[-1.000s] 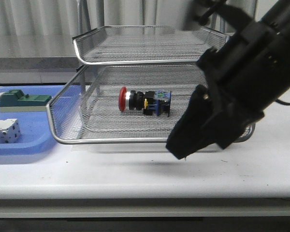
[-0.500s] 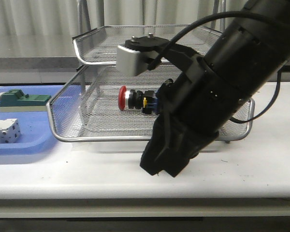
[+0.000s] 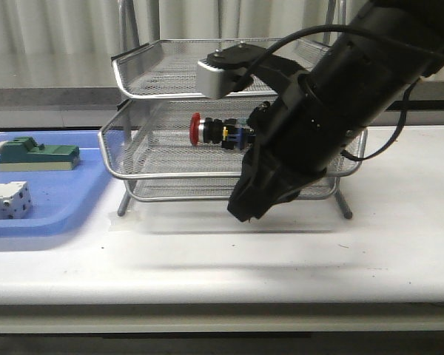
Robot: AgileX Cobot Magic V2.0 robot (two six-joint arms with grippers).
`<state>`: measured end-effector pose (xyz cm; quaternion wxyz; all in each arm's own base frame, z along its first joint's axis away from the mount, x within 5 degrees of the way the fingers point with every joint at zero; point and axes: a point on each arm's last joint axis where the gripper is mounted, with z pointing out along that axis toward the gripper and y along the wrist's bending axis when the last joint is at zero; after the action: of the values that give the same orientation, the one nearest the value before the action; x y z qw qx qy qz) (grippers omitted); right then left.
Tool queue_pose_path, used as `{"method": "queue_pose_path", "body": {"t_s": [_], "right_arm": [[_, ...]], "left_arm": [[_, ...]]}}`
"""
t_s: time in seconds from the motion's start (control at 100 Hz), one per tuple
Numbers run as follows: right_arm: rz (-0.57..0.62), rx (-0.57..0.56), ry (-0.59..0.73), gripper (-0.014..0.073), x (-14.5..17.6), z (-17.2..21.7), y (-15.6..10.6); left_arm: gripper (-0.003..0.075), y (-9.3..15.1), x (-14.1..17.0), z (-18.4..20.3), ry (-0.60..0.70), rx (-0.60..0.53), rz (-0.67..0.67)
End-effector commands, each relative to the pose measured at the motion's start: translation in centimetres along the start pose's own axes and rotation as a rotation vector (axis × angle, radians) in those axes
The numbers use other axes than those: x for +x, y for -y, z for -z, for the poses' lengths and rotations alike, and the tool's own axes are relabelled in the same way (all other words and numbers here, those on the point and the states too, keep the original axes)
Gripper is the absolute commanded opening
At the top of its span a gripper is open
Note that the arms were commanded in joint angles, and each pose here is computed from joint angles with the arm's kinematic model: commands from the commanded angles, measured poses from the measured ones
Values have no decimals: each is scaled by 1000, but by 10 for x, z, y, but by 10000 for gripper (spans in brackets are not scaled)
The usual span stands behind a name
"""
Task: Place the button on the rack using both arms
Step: 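Push the middle tier back into the rack with the right gripper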
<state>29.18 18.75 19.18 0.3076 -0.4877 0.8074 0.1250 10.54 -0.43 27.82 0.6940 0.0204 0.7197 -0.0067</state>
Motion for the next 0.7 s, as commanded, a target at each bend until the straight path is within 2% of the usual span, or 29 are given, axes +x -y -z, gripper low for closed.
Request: {"method": "queue_pose_path", "body": {"t_s": [0.0,0.29,0.51,0.69], "right_arm": [[-4,135,96,-69,-19,19,26],[-42,168,103,-69,-18,23,51],[-61,50,68,-65,-16,22,39],[-169,-13,71,-59,-21,35,30]], "left_arm": [[-20,-3,-17,0,101,-32,18],[-20,-3,-17,0,101,-32,18],[-20,-3,-17,0,101,-32,18],[-20,-3,-17,0,101,-32,18]]}}
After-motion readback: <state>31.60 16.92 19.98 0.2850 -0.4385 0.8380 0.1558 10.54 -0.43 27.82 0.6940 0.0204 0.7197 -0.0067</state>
